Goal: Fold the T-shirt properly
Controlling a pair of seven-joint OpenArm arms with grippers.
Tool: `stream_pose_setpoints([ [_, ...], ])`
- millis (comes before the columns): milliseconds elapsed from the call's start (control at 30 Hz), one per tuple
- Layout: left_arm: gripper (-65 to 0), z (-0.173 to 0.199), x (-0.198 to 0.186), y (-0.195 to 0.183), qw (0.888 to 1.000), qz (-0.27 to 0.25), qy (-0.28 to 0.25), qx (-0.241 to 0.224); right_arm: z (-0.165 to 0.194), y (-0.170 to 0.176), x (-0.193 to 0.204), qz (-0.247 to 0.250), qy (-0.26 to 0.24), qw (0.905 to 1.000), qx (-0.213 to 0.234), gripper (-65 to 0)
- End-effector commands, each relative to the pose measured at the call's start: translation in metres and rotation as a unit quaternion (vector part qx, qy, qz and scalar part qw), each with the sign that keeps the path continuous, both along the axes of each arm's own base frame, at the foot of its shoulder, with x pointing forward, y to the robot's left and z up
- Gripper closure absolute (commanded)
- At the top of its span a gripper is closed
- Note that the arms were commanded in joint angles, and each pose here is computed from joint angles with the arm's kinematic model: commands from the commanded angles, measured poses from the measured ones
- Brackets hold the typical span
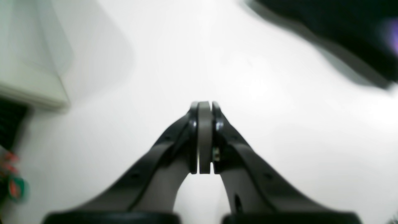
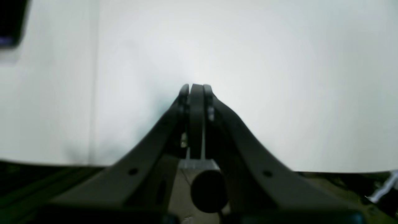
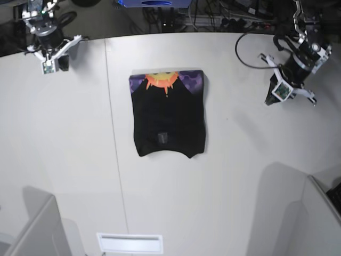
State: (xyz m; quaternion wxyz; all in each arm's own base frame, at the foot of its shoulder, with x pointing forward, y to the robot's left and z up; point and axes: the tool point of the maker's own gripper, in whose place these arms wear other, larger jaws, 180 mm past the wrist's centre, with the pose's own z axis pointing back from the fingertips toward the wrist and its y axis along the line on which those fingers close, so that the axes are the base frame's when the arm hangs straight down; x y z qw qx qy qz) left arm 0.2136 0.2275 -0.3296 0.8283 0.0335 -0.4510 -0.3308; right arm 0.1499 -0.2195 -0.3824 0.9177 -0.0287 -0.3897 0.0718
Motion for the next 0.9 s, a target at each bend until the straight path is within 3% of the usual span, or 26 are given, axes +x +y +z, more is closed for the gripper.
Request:
stream_pose_setpoints([
  [0,0.0,0.007,-0.006,-0.001,1.0,-0.006,-0.011,-0.008,0.008,-0.001,-0.004,0.004,-0.014,0.9999,-0.005,0.0],
  [167,0.0,-0.013,-0.054,0.002,0.999,0.016,0.038,-0.025,0.007,0.001,-0.035,0.01,0.003,0.9999,-0.004,0.0],
  [333,0.0,-0.033,-0.094,0.003,0.995,0.036,0.093,-0.03,-0.006,0.0,-0.081,0.013,0.069,0.9975,-0.005,0.0],
  [433,0.0,-0.049,-0.121,0.004,0.989,0.044,0.135,-0.035,-0.015,-0.001,-0.117,0.01,0.131,0.9913,-0.008,0.0],
  [567,0.0,-0.08,-0.17,0.0,0.974,0.057,0.213,-0.053,-0.028,-0.005,-0.17,0.002,0.237,0.9713,-0.016,0.0],
  [733,0.0,-0.13,-0.236,-0.013,0.941,0.074,0.32,-0.086,-0.052,-0.007,-0.222,-0.003,0.362,0.9321,-0.018,0.0],
  [867,0.0,-0.175,-0.27,-0.028,0.911,0.083,0.388,-0.114,-0.09,0.01,-0.253,0.049,0.436,0.8987,-0.001,0.0],
])
